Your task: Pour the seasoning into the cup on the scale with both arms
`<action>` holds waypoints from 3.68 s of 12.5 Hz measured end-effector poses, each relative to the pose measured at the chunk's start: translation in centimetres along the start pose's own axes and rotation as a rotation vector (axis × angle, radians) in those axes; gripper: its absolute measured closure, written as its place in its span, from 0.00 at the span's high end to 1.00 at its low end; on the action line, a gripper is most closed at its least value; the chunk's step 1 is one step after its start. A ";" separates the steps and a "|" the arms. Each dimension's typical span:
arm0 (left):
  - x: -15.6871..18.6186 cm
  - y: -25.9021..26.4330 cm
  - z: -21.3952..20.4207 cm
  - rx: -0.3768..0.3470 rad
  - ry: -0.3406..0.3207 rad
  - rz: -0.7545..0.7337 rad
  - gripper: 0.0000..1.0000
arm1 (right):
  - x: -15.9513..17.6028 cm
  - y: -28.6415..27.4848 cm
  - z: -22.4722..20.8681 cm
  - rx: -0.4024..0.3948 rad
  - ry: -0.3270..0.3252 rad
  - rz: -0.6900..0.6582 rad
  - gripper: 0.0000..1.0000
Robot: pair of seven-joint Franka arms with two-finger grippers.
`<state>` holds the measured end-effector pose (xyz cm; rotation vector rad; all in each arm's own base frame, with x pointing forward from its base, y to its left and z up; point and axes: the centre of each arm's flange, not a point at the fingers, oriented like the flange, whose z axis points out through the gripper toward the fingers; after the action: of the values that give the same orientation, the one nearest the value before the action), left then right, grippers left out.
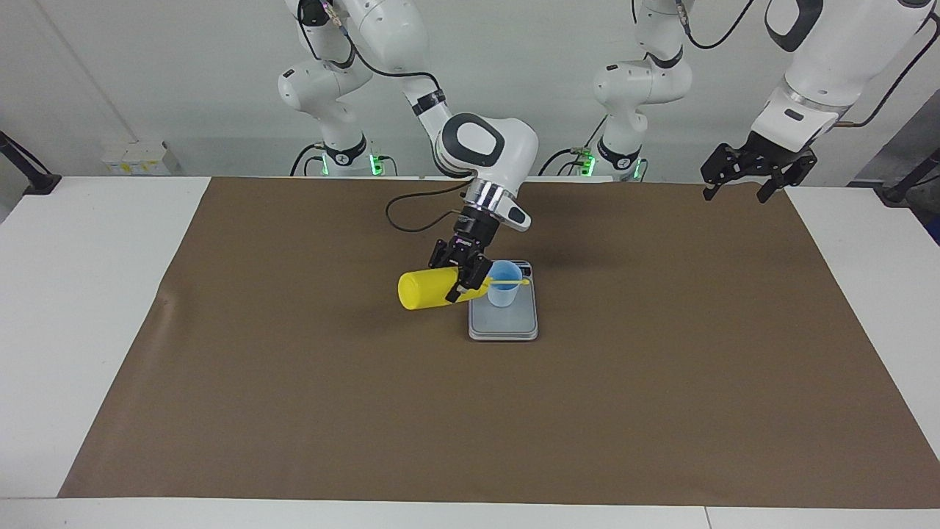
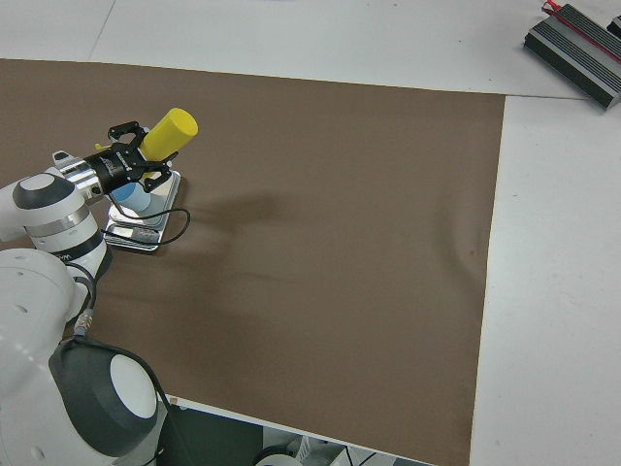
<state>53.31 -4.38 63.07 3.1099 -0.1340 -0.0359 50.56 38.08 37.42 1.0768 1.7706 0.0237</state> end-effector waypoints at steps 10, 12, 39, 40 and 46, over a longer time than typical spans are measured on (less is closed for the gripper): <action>0.0 0.0 0.0 0.000 0.000 0.000 1.00 | 1.5 -0.3 -0.3 -0.005 0.012 0.014 0.52; 0.0 0.0 0.0 0.000 0.000 0.000 1.00 | 1.5 -0.3 -0.3 -0.005 0.012 0.015 0.52; 0.0 0.0 0.0 0.000 0.000 0.000 1.00 | -21.1 -2.1 7.1 0.601 0.607 0.798 0.52; 0.0 0.0 0.0 0.000 0.000 0.000 1.00 | -22.6 -3.3 8.7 0.627 0.670 0.829 0.52; 0.0 0.0 0.0 0.000 0.000 0.000 1.00 | -28.7 -13.5 19.3 0.599 1.081 1.048 0.52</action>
<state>53.31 -4.38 63.06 3.1100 -0.1339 -0.0360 58.78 2.32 43.11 2.6879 1.8727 0.9071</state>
